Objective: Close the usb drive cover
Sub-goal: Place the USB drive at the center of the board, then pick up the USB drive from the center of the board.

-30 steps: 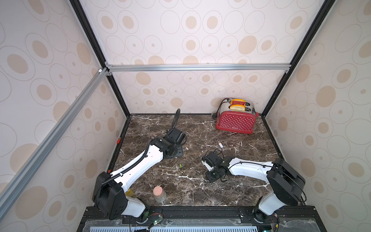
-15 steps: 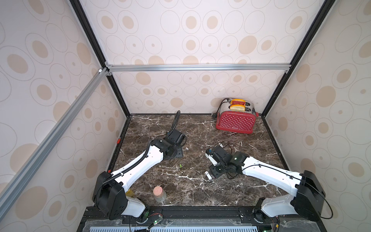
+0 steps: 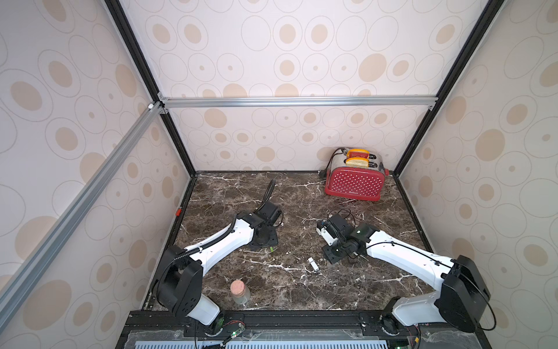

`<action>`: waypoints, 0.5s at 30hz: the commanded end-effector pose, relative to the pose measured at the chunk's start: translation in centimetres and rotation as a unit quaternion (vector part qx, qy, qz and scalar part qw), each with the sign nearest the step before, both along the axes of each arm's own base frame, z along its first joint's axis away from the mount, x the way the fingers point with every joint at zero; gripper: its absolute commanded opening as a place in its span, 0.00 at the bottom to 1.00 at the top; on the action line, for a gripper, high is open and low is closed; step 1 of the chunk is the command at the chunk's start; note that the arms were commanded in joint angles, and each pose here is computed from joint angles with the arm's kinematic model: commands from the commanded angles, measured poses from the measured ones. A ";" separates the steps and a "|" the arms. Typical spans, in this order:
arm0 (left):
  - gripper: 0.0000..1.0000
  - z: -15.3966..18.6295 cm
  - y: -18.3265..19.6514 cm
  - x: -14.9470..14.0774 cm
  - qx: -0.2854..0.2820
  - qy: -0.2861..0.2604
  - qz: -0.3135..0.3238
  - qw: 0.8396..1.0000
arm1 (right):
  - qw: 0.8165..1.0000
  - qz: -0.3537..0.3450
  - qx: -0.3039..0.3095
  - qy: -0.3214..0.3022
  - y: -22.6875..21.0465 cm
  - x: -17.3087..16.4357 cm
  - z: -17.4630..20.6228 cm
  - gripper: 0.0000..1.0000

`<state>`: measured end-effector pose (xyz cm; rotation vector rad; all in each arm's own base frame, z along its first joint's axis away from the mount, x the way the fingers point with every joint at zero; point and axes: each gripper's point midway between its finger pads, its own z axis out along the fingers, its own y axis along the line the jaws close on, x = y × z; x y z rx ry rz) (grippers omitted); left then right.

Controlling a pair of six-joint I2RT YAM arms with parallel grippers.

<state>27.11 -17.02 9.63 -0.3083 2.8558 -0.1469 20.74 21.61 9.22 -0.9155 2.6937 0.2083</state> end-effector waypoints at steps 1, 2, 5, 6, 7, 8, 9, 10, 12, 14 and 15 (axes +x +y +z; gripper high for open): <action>0.64 -0.2 0.1 0.2 -0.005 0.003 0.014 1.000 | 1.000 0.006 -0.005 0.024 -0.2 0.0 -1.4 0.41; 0.64 -0.4 0.0 0.1 -0.005 0.005 0.016 1.000 | 1.000 0.003 -0.006 0.029 -0.3 0.2 -1.7 0.41; 0.64 -0.8 -0.2 0.2 -0.006 0.012 0.018 1.000 | 0.999 -0.006 -0.009 0.039 -0.5 0.7 -2.7 0.39; 0.63 -0.9 -0.2 0.3 -0.005 0.013 0.019 1.000 | 0.999 -0.009 -0.015 0.039 -0.6 0.9 -3.1 0.39; 0.63 -1.0 -0.3 0.3 -0.005 0.015 0.021 1.000 | 0.999 -0.011 -0.022 0.038 -0.7 1.2 -3.3 0.39; 0.63 -1.2 -0.4 0.3 -0.004 0.020 0.022 1.000 | 0.999 -0.013 -0.029 0.040 -0.9 1.3 -3.5 0.38; 0.63 -1.4 -0.5 0.4 -0.002 0.024 0.022 0.999 | 0.999 -0.014 -0.034 0.040 -0.9 1.5 -3.7 0.38; 0.63 -1.6 -0.6 0.4 0.000 0.029 0.021 0.999 | 0.998 -0.014 -0.037 0.039 -0.9 1.7 -3.7 0.38; 0.62 -1.9 -0.8 0.6 0.004 0.041 0.021 0.999 | 0.998 -0.018 -0.046 0.035 -1.1 2.2 -3.9 0.38; 0.62 -2.0 -0.7 0.7 0.012 0.047 0.021 0.999 | 0.998 -0.019 -0.048 0.036 -1.1 2.4 -4.0 0.38; 0.62 -1.9 -0.8 0.9 0.014 0.046 0.020 0.999 | 0.998 -0.021 -0.050 0.034 -1.2 2.6 -4.1 0.38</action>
